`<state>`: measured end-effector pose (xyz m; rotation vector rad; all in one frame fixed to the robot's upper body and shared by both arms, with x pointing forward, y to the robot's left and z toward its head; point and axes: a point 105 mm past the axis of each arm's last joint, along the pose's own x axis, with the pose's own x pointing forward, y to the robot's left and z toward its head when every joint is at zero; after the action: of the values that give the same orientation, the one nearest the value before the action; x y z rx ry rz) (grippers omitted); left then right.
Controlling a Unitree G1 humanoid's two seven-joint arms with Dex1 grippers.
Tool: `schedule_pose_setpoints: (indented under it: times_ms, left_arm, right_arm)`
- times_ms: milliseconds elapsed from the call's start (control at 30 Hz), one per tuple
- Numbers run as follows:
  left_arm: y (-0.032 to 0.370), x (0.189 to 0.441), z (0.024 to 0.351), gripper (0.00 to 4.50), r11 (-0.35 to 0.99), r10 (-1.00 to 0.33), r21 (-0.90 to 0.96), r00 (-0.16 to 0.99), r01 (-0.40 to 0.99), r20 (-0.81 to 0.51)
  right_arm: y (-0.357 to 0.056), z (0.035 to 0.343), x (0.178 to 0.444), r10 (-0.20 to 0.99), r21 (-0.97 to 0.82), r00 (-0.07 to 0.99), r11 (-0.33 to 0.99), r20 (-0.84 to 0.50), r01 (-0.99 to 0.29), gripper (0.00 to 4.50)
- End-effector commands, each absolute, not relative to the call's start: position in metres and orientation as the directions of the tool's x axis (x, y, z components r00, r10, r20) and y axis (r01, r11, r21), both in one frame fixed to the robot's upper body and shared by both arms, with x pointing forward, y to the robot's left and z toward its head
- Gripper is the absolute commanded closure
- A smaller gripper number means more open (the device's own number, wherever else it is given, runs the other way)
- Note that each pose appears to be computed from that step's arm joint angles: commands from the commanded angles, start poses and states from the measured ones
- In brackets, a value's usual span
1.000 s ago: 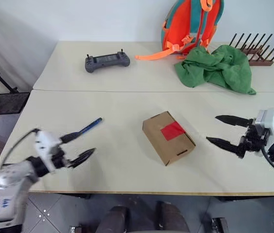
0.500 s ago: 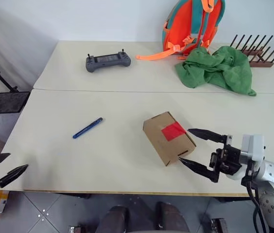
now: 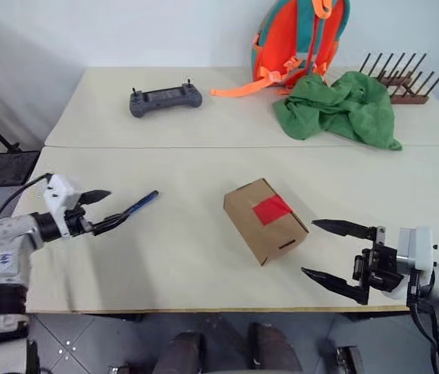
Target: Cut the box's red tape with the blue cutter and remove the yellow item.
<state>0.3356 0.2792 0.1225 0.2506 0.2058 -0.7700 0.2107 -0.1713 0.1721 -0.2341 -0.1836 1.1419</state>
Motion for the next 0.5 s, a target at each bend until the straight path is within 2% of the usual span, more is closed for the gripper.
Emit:
schedule_pose_setpoints:
  times_ms: [33, 233, 367, 500]
  left_arm:
    - [0.275, 0.338, 0.112, 0.05, 0.647, -0.682, 0.150, 0.656, 0.747, -0.323]
    - [0.267, 0.338, 0.090, 0.05, 0.655, -0.677, 0.116, 0.648, 0.747, -0.349]
    - [0.261, 0.339, 0.085, 0.89, 0.661, -0.676, 0.103, 0.649, 0.743, -0.350]
    - [0.264, 0.332, 0.074, 2.11, 0.643, -0.671, 0.107, 0.625, 0.759, -0.398]
  right_arm:
    - [-0.166, 0.182, 0.209, 0.908, -0.310, 0.417, 0.410, 0.049, -0.857, 0.02]
    - [-0.165, 0.179, 0.205, 0.892, -0.277, 0.451, 0.442, 0.035, -0.853, 0.02]
    - [-0.162, 0.178, 0.203, 0.889, -0.275, 0.456, 0.449, 0.040, -0.851, 0.00]
    - [-0.161, 0.180, 0.202, 0.882, -0.278, 0.468, 0.465, 0.059, -0.840, 0.00]
